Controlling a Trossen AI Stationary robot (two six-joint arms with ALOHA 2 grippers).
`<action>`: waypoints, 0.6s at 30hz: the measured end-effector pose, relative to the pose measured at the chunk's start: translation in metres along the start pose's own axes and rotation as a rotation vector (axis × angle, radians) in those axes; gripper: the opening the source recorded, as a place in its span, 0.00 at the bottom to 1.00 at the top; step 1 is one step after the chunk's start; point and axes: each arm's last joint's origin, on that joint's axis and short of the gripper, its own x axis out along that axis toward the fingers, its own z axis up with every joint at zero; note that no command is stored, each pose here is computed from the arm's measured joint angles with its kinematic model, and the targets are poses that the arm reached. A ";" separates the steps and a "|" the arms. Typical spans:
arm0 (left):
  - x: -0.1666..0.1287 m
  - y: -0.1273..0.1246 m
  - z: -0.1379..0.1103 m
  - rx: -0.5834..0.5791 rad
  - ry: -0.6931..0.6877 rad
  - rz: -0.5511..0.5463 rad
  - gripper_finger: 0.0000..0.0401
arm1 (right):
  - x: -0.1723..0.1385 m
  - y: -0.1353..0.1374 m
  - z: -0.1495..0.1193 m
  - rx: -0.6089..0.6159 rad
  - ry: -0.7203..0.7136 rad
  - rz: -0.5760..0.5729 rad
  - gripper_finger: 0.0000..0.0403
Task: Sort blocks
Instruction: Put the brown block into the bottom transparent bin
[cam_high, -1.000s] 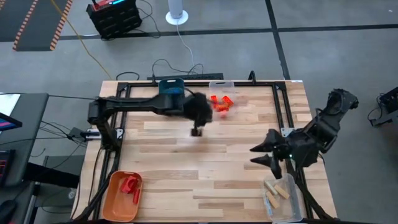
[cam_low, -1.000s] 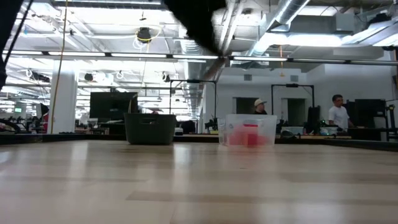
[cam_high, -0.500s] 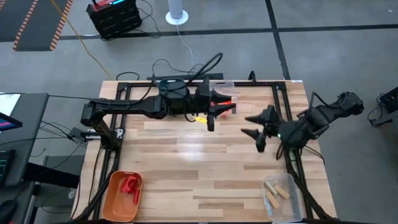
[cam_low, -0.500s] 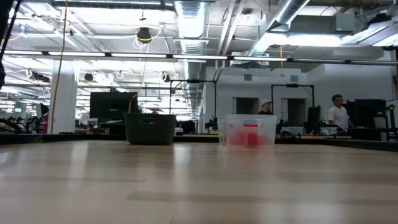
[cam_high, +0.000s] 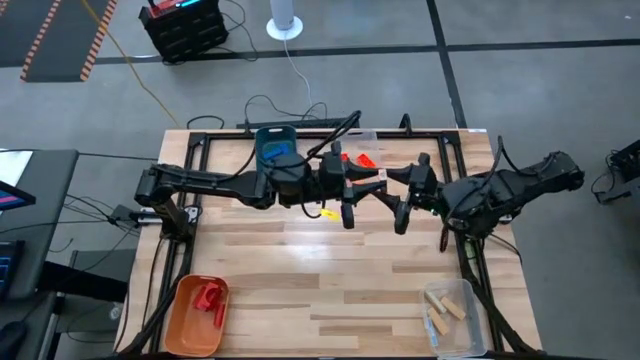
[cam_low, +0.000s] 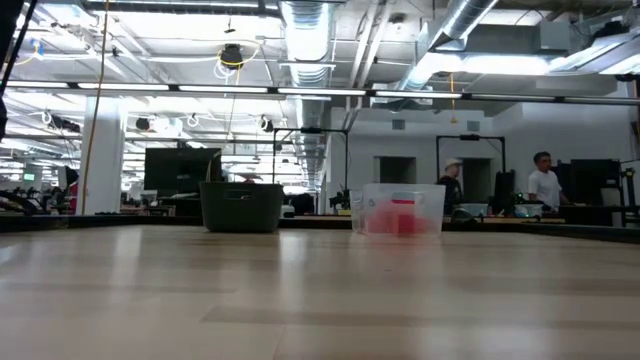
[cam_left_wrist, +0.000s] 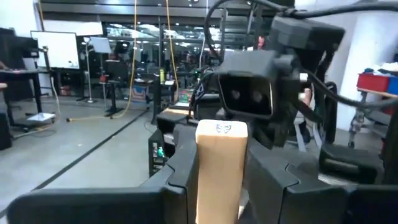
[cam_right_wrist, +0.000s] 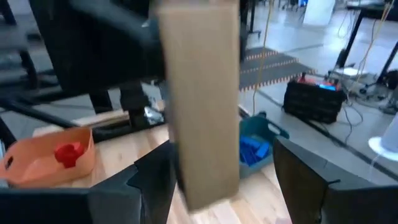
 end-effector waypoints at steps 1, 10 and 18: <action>0.000 -0.001 0.000 0.004 -0.001 0.004 0.22 | 0.000 0.000 0.001 -0.002 -0.012 0.003 0.63; -0.001 -0.002 0.000 0.007 0.004 -0.006 0.22 | -0.001 0.003 0.004 -0.004 -0.036 0.017 0.54; -0.002 -0.002 -0.005 -0.014 0.067 -0.005 0.35 | -0.001 0.005 0.004 0.000 -0.031 0.063 0.16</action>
